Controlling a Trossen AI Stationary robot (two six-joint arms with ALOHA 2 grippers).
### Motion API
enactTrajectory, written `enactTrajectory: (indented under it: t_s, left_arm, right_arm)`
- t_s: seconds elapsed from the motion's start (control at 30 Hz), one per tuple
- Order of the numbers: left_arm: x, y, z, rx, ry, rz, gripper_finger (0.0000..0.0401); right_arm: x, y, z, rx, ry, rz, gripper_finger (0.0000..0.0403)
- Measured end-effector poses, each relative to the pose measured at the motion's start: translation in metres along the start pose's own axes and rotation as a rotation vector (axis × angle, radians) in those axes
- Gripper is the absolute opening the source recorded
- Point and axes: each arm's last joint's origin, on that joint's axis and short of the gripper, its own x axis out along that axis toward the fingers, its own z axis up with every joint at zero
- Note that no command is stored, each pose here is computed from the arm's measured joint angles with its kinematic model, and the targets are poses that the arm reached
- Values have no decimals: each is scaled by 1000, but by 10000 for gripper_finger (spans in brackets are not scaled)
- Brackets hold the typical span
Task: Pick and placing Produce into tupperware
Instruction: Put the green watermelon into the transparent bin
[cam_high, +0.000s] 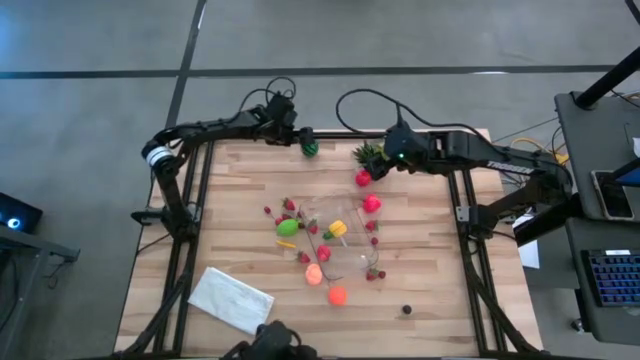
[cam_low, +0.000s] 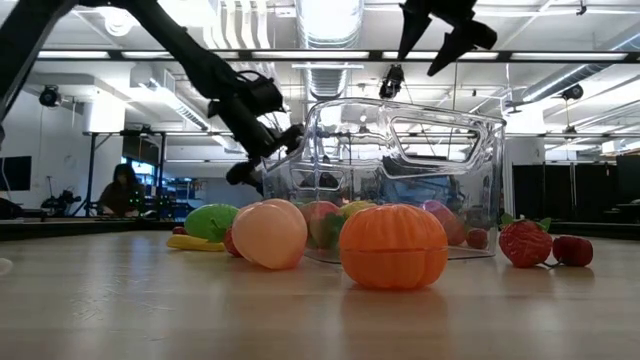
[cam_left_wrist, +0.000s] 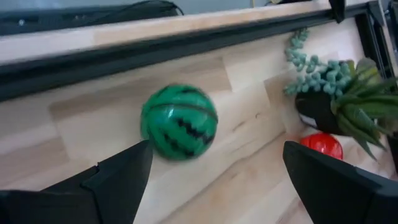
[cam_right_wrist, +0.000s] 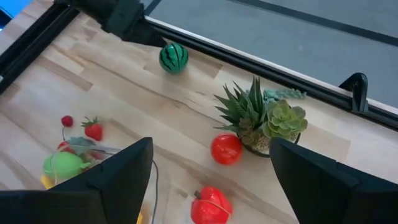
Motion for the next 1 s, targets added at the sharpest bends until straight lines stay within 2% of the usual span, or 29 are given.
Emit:
enactTrajectory:
  t_s: [0.37, 1.0]
  left_arm:
    - [31, 7, 3, -42, 53, 40, 347]
    - [52, 20, -4, -55, 67, 123, 347]
  right_arm:
    - [1, 1, 0, -3, 2, -3, 319]
    - [3, 0, -2, -37, 3, -14, 321]
